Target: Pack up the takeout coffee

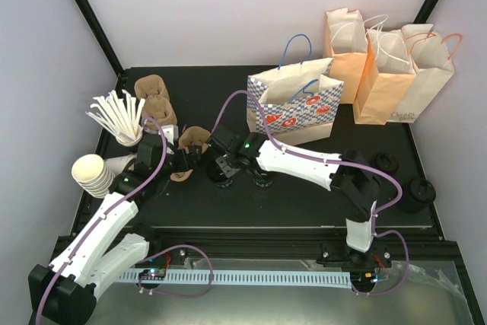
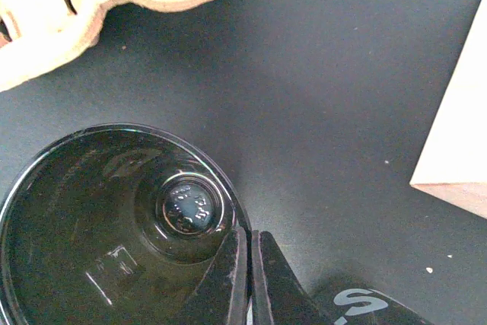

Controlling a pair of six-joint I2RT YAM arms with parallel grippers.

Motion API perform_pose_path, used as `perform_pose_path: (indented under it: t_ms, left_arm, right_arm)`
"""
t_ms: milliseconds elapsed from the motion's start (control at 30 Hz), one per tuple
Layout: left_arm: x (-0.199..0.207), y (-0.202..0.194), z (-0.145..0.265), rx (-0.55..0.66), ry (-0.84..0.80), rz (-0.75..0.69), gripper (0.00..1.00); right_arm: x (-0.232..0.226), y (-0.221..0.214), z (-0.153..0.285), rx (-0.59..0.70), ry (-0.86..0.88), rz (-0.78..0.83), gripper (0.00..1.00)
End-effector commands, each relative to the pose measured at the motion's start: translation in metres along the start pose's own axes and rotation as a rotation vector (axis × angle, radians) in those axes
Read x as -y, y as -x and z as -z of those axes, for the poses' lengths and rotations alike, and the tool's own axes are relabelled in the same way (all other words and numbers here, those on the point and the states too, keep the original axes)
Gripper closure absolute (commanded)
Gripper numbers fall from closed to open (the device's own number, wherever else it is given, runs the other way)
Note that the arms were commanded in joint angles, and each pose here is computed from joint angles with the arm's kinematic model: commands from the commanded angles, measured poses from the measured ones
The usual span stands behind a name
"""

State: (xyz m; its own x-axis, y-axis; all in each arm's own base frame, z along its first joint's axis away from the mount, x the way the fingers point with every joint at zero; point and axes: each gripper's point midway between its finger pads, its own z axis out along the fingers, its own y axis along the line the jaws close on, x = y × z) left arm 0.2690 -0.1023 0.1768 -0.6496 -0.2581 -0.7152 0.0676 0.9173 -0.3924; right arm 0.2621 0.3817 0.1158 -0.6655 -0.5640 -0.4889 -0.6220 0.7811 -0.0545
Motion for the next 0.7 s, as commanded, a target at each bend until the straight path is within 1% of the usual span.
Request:
perform_pose_path:
  t_ms: [0,33,133,200,267,367,500,567,600,667]
  left_arm:
    - [0.004,0.009,0.008,0.02,-0.012,-0.012,0.04]
    - [0.004,0.009,0.009,0.019,-0.013,-0.013,0.04]
    - [0.005,0.01,0.01,0.022,-0.015,-0.015,0.04]
    - [0.005,0.01,0.01,0.018,-0.014,-0.014,0.04]
    - [0.005,0.01,0.01,0.019,-0.016,-0.014,0.04]
    - [0.008,0.01,0.009,0.019,-0.031,-0.013,0.04]
    - [0.01,0.01,0.009,0.014,-0.039,-0.014,0.04]
    - [0.011,0.01,0.009,0.013,-0.043,-0.014,0.04]
    - [0.011,0.01,0.01,0.011,-0.043,-0.017,0.04]
    - [0.01,0.009,0.01,0.011,-0.041,-0.017,0.03]
  right_arm:
    - [0.004,0.03,0.042,0.119,0.011,-0.03,0.99]
    - [0.005,0.028,0.041,0.127,0.005,-0.034,0.99]
    - [0.011,0.022,0.039,0.091,-0.018,-0.048,0.99]
    - [0.011,0.029,0.055,0.143,0.009,-0.069,0.99]
    - [0.012,0.03,0.058,0.185,0.022,-0.079,0.99]
    - [0.019,0.028,0.057,0.136,-0.016,-0.084,0.99]
    - [0.019,0.027,0.055,0.178,0.009,-0.09,0.99]
    - [0.025,0.025,0.057,0.131,-0.037,-0.107,0.99]
    - [0.024,0.028,0.064,0.164,-0.04,-0.108,0.99]
    - [0.025,0.032,0.071,0.271,0.001,-0.123,0.99]
